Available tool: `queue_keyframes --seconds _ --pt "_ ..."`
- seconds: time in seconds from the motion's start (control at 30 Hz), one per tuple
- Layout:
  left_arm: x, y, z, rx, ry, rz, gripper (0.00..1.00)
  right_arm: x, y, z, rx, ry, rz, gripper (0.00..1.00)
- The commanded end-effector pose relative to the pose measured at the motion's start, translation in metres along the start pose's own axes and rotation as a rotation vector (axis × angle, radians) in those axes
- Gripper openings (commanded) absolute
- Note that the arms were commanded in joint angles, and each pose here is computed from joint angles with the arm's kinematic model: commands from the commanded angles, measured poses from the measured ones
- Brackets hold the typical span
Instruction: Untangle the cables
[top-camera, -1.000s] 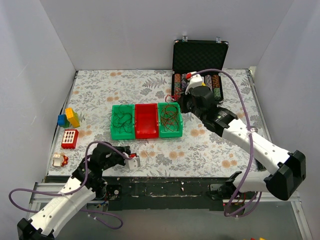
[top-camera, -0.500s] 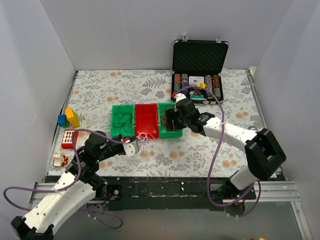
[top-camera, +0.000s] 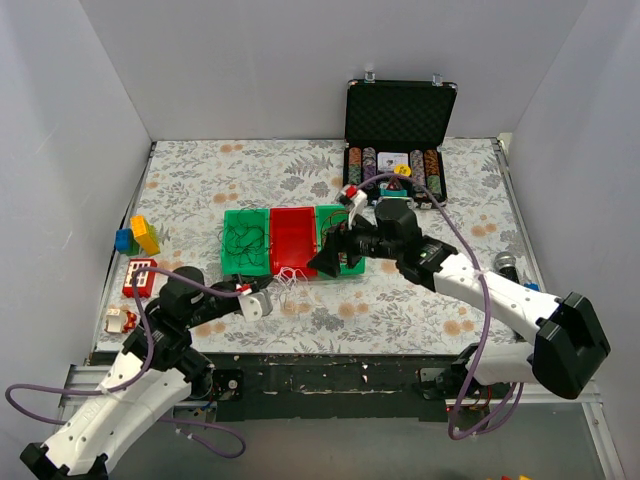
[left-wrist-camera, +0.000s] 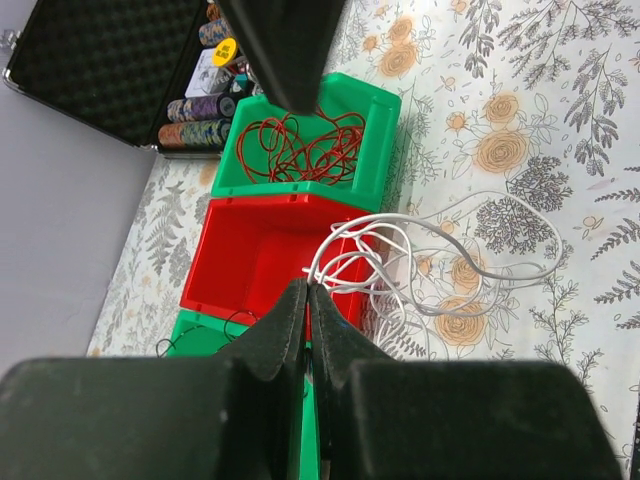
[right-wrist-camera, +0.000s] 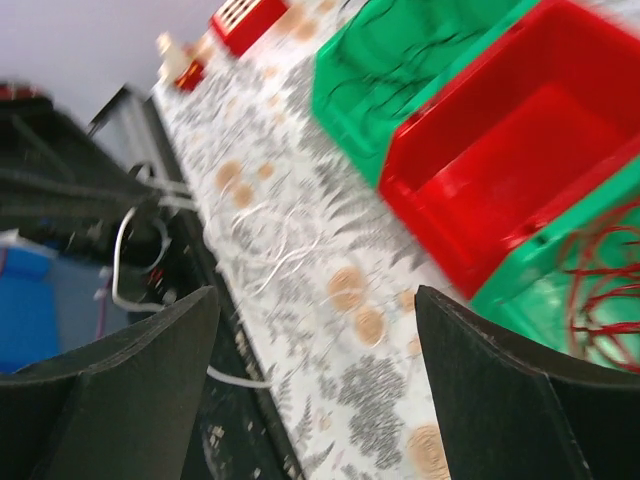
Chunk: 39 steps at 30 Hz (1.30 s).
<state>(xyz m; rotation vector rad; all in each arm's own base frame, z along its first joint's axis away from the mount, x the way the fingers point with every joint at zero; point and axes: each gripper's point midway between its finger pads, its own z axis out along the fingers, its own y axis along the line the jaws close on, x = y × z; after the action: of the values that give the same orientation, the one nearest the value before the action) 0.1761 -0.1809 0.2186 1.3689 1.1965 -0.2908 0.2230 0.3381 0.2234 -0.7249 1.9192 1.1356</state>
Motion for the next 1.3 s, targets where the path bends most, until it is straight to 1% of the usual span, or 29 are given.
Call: queue_keyframes --seconds 0.0,0.17,0.3,0.4,0.5,0.57,0.63,0.77,0.8,0.9,0.97,1.03,1.07,1.27 --pt "-0.023 0.006 -0.008 0.0 -0.069 0.057 0.0 0.024 0.045 0.0 -0.252 0.073 -0.011 0.87" --pt "-0.025 0.006 -0.009 0.001 -0.072 0.065 0.0 0.043 0.063 0.0 -0.289 0.113 -0.02 0.86" --pt "-0.029 0.006 -0.009 0.008 -0.082 0.07 0.0 0.058 0.062 0.012 -0.253 0.142 -0.01 0.84" --pt "-0.035 0.009 -0.009 0.011 -0.093 0.058 0.0 0.059 0.061 0.022 -0.24 0.142 -0.007 0.82" --pt "-0.038 0.013 -0.01 0.004 -0.092 0.053 0.0 0.059 0.065 0.033 -0.237 0.145 -0.013 0.78" --pt "-0.039 0.014 -0.01 0.001 -0.093 0.053 0.0 0.065 0.066 0.041 -0.221 0.172 -0.015 0.75" --pt "-0.044 0.018 -0.013 -0.011 -0.105 0.059 0.0 0.074 0.066 0.045 -0.204 0.198 -0.015 0.68" --pt "-0.051 0.025 -0.015 -0.041 -0.121 0.051 0.0 0.091 0.057 0.046 -0.151 0.22 -0.003 0.45" --pt "-0.053 0.028 -0.016 -0.058 -0.126 0.048 0.0 0.093 0.055 0.045 -0.142 0.216 0.001 0.42" --pt "-0.056 0.041 -0.019 -0.134 -0.133 0.037 0.0 0.101 0.047 0.038 -0.102 0.209 0.015 0.27" --pt "-0.057 0.051 -0.022 -0.195 -0.138 0.033 0.0 0.108 0.042 0.031 -0.077 0.21 0.022 0.14" --pt "-0.058 0.062 -0.026 -0.264 -0.144 0.031 0.0 0.116 0.036 0.024 -0.049 0.216 0.031 0.03" --pt "-0.058 0.069 -0.028 -0.303 -0.145 0.028 0.0 0.118 0.033 0.02 -0.035 0.217 0.031 0.01" --pt "-0.062 0.115 -0.046 -0.564 -0.147 0.014 0.0 0.147 0.014 -0.002 0.053 0.263 0.038 0.01"
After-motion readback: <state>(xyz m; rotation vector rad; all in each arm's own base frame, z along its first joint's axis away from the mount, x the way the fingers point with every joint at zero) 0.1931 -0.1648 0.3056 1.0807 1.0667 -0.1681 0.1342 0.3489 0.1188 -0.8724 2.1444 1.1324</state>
